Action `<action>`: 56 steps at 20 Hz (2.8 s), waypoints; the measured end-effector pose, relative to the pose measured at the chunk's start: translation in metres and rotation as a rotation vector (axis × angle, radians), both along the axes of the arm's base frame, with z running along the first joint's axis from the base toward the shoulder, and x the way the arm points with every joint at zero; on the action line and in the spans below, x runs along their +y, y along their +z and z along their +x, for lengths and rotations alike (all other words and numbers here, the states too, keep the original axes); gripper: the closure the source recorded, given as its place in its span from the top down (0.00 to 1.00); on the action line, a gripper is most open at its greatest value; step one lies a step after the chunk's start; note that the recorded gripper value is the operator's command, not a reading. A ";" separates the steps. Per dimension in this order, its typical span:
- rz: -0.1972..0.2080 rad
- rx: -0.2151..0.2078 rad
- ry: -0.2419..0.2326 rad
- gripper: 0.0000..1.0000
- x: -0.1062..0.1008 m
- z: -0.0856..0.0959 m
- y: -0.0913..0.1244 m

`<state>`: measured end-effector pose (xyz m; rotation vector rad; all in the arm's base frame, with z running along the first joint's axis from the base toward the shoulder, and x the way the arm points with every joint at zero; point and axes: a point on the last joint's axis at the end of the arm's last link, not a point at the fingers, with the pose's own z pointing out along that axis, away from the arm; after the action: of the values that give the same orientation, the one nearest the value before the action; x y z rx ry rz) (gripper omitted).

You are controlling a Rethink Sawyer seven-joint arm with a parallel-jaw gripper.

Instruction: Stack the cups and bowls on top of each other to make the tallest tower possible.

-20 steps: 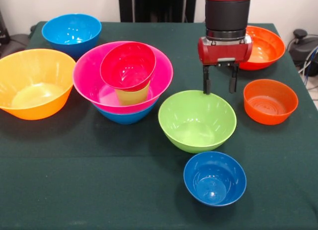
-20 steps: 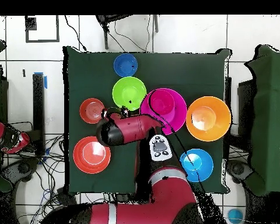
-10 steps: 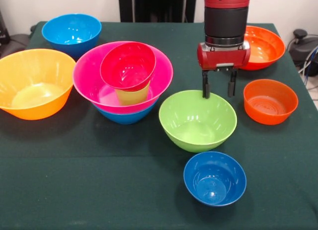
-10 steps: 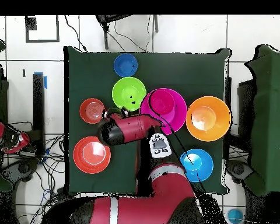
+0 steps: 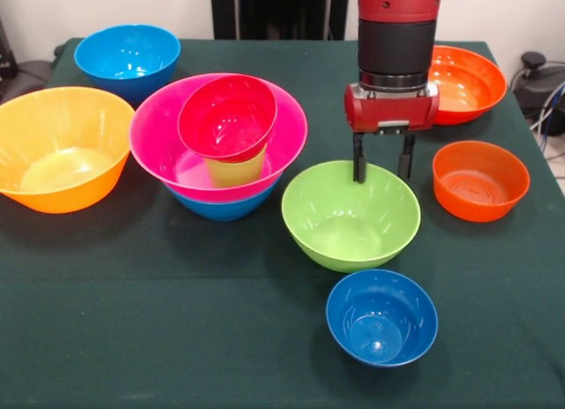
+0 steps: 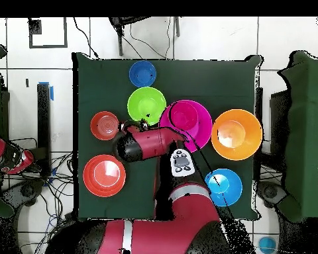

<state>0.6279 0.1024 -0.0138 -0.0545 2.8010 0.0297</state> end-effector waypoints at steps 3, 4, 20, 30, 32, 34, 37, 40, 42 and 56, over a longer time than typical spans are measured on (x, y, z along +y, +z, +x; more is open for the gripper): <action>-0.018 0.007 0.005 1.00 -0.001 -0.001 -0.011; -0.021 0.009 0.005 1.00 -0.002 -0.001 -0.013; -0.062 0.010 0.021 0.00 -0.004 0.003 -0.037; -0.076 -0.065 0.028 0.00 -0.006 0.025 -0.023; -0.076 -0.064 0.028 0.00 -0.006 0.024 -0.023; -0.079 -0.064 0.029 0.00 -0.006 0.024 -0.023; -0.086 -0.065 0.033 0.00 -0.007 0.023 -0.021; -0.093 -0.068 0.037 0.00 -0.006 0.023 -0.017; -0.096 -0.072 0.039 0.00 -0.006 0.023 -0.013; -0.096 -0.084 0.053 0.00 0.005 0.014 0.016</action>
<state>0.6422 0.1077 0.0021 -0.1501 2.7153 -0.0921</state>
